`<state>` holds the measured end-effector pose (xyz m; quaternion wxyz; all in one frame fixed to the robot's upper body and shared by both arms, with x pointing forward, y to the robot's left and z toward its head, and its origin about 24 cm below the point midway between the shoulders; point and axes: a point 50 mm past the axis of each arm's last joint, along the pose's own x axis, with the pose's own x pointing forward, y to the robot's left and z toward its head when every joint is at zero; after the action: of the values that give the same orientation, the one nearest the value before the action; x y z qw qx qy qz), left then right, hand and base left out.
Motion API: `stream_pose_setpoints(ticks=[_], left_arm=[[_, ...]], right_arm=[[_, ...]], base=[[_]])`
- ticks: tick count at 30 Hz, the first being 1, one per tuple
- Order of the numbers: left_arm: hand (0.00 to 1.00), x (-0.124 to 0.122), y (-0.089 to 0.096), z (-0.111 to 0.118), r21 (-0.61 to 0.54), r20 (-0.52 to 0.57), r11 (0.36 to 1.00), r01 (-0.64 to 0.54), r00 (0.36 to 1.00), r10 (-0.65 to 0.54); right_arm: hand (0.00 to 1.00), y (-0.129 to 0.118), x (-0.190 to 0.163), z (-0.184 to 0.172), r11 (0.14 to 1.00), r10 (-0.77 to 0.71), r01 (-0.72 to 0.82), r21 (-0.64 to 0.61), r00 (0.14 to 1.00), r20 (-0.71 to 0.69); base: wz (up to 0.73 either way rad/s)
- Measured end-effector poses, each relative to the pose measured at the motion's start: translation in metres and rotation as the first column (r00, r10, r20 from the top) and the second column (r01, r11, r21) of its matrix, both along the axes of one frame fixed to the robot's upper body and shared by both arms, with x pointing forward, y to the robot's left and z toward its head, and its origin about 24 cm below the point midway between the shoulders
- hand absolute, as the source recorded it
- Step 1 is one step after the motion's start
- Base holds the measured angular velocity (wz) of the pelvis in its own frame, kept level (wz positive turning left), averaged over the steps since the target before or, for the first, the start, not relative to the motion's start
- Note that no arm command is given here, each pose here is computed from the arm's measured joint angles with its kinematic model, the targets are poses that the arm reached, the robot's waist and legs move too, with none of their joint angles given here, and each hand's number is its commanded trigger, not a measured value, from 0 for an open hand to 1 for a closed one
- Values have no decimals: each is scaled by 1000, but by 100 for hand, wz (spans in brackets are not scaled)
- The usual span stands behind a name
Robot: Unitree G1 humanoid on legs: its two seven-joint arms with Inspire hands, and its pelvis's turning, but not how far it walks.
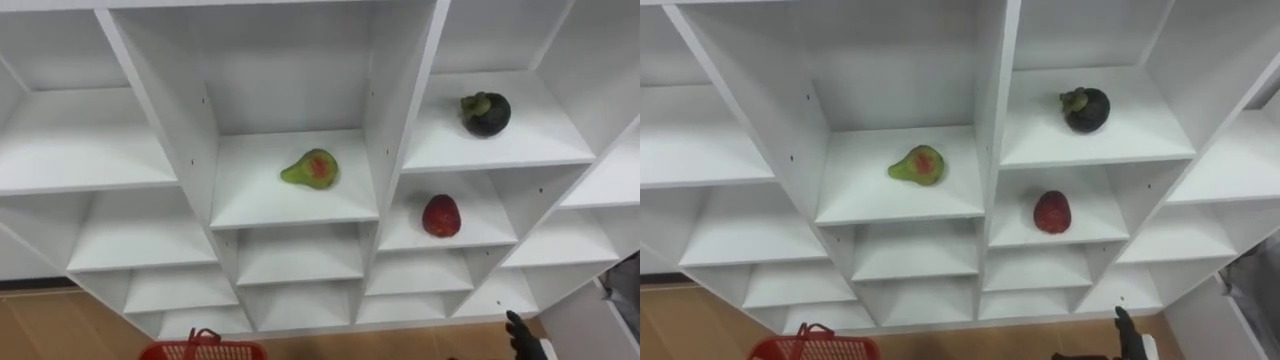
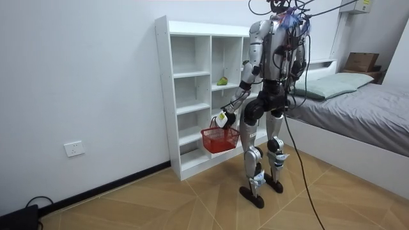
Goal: Collect fruits from the closet
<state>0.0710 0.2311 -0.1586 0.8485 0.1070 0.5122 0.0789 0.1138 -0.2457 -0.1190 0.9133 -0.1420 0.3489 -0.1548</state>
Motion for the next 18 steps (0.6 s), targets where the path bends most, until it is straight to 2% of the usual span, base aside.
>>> stream_pose_setpoints(ticks=[5,7,10,18], left_arm=[[100,3,-1,1,7,13,1000,18,1000,-18],[100,3,-2,1,-2,11,1000,23,1000,-23],[100,3,0,1,-15,15,1000,7,1000,-7],[100,1,-7,0,-40,18,999,30,999,-29]], right_arm=[[0,18,22,39,997,76,-73,-23,969,233],[0,26,42,71,994,109,-103,-36,915,389],[0,36,57,104,987,160,-126,-100,832,532],[0,47,66,123,970,230,-128,-209,766,601]], base=[[-3],[-21],[-16],[0]])
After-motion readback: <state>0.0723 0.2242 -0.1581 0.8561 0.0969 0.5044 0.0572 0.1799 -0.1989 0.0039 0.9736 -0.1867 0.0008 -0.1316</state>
